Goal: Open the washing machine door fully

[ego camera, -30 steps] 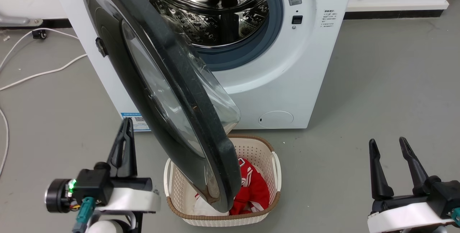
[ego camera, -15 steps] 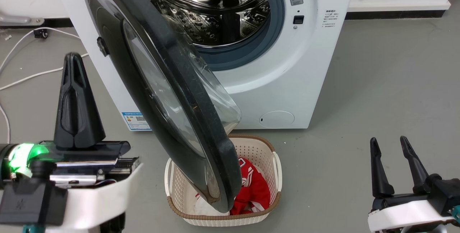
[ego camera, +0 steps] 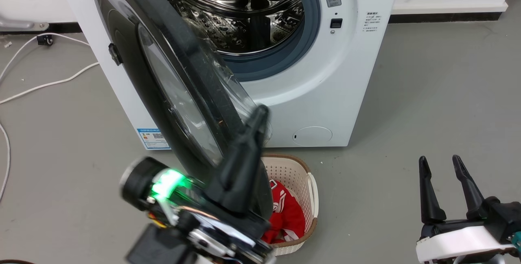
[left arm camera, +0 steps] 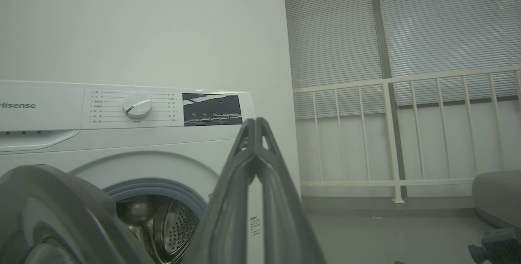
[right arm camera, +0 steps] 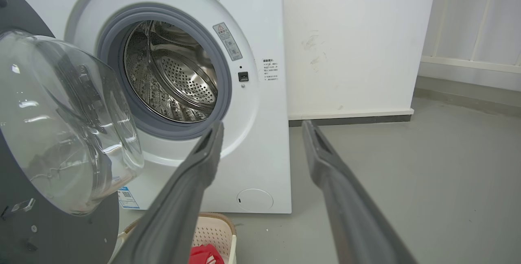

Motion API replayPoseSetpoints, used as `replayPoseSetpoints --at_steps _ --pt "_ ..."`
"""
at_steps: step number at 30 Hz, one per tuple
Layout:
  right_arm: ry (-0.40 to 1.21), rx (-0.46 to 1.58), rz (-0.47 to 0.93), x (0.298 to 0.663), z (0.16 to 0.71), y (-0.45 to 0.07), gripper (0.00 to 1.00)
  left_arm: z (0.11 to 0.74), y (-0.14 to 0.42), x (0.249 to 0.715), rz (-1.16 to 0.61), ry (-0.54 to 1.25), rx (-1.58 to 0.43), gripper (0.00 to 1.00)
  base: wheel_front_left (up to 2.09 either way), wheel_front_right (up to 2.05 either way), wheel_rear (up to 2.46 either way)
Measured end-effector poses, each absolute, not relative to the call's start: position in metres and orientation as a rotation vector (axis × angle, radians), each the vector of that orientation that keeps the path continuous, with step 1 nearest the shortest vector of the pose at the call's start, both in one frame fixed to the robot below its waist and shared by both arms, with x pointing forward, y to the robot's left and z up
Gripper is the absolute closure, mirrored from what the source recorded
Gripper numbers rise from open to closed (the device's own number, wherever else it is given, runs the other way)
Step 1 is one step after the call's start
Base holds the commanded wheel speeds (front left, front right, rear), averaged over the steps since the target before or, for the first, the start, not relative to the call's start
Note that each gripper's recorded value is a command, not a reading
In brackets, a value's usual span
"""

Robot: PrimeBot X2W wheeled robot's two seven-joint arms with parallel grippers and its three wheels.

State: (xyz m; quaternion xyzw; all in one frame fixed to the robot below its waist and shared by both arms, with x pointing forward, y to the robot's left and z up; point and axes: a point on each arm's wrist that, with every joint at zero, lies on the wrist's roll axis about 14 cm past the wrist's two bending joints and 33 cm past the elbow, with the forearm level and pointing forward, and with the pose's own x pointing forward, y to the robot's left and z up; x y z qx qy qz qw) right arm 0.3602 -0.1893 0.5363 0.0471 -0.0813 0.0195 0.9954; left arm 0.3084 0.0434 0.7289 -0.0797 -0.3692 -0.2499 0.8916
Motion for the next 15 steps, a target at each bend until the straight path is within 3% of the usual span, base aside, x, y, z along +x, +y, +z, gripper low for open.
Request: replayPoseSetpoints --at_steps 5,15 --pt "-0.163 0.098 0.046 0.36 0.537 -0.187 0.0 0.685 0.013 0.304 -0.617 -0.549 -0.203 1.0 0.0 0.0 0.0" --pt "-0.152 0.101 0.062 0.36 0.536 -0.182 0.0 0.583 0.001 0.299 -0.629 -0.144 -0.176 1.0 0.0 0.0 0.0"
